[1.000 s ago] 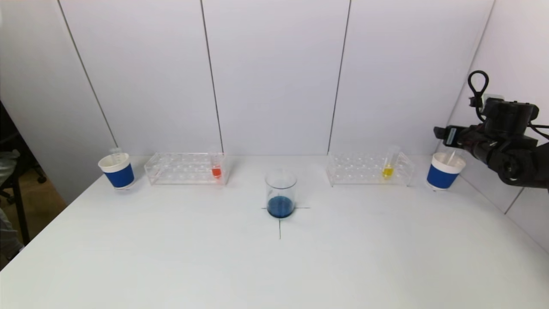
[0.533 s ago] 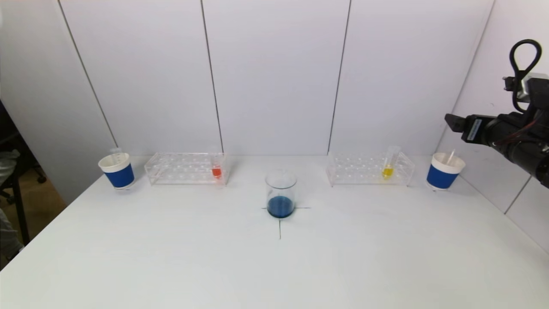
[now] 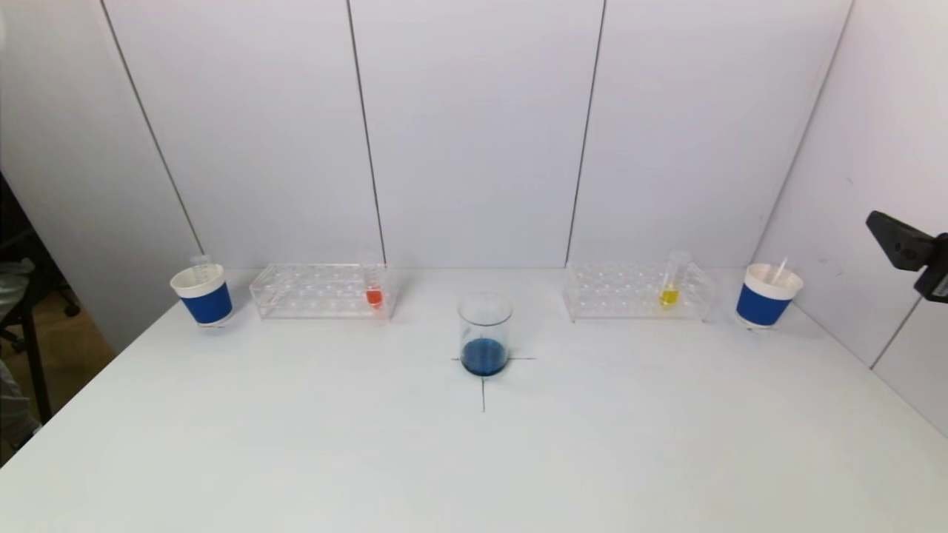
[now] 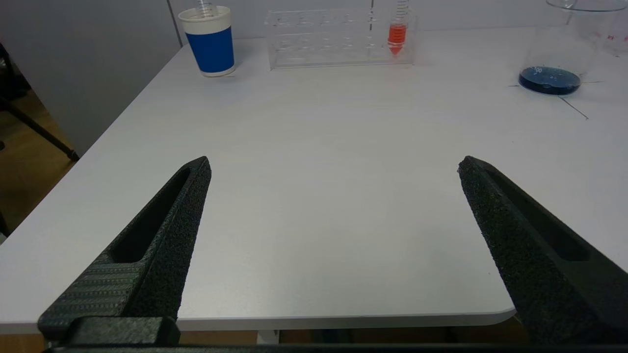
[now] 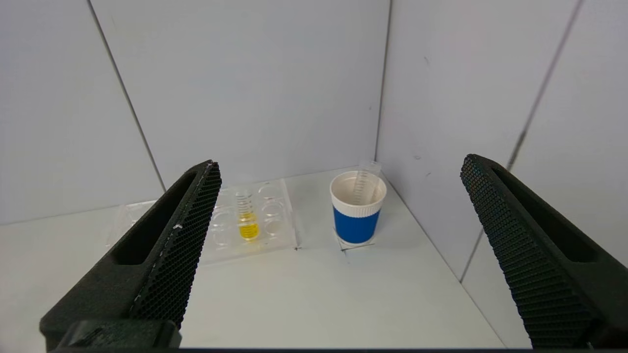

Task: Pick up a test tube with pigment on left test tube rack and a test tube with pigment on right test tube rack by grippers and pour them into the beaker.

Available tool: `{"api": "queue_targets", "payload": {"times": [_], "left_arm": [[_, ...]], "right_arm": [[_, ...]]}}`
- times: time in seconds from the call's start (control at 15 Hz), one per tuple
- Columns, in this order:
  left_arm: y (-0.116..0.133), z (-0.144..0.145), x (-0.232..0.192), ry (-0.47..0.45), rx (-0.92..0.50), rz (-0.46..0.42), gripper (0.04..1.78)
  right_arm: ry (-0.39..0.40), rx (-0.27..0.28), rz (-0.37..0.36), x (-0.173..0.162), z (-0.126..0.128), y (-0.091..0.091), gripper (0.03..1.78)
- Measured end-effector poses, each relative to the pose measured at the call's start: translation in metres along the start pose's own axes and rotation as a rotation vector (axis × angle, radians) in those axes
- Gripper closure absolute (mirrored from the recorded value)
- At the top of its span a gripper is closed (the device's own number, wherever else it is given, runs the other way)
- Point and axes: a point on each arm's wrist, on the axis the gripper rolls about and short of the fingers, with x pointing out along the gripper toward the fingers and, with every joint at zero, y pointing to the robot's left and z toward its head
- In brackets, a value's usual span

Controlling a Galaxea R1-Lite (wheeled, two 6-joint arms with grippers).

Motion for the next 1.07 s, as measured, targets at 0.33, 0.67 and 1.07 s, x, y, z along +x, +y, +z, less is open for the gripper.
{"api": "queue_targets", "payload": {"times": [0.33, 0.67, 1.07], "left_arm": [[0.0, 0.0, 0.0, 0.0, 0.0, 0.0, 0.06], [0.0, 0.0, 0.0, 0.0, 0.0, 0.0, 0.06], [0.0, 0.0, 0.0, 0.0, 0.0, 0.0, 0.06]], "right_arm": [[-0.047, -0.025, -0.001, -0.063, -0.016, -0.017, 0.04], [-0.056, -0.044, 0.001, -0.111, -0.053, -0.03, 0.04], [-0.092, -0.078, 0.023, -0.163, -0.082, -0.044, 0.04]]}}
